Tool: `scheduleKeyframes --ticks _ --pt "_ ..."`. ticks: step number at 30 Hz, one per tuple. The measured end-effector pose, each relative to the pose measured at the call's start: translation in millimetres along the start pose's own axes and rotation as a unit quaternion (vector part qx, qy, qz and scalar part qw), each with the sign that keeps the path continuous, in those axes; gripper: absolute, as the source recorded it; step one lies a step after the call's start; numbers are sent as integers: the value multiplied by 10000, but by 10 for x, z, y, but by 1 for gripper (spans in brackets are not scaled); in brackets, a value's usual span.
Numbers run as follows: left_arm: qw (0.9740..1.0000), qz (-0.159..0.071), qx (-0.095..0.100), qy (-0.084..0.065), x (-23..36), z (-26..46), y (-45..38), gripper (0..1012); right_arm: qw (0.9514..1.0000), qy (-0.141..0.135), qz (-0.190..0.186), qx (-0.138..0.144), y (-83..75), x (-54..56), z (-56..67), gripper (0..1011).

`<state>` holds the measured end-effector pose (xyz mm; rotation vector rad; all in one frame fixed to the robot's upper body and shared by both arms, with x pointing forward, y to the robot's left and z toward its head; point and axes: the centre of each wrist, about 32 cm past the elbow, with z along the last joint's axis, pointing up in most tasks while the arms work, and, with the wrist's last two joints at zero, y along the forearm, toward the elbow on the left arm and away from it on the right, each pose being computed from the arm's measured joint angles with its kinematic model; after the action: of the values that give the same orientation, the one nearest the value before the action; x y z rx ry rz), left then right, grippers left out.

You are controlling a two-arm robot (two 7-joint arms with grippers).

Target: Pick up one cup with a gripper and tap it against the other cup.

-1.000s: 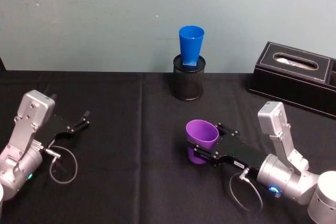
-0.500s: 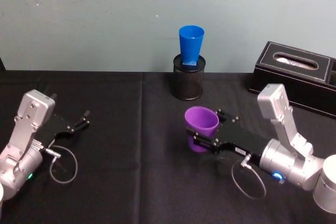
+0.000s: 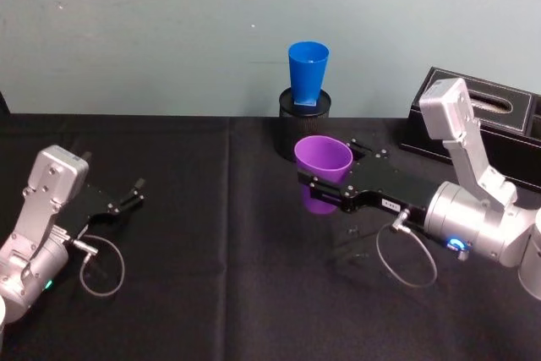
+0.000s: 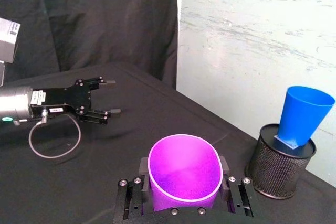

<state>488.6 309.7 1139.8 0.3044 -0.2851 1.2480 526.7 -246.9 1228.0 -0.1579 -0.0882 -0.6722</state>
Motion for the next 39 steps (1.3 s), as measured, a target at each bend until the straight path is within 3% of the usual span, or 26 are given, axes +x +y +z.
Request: scheduleKeyframes --ticks 14,39 --pt "10000 0 0 0 0 0 0 1011 10000 10 16 82 13 22 158 731" --pt "10000 0 0 0 0 0 0 1011 10000 4 -2 93 18 12 160 731"
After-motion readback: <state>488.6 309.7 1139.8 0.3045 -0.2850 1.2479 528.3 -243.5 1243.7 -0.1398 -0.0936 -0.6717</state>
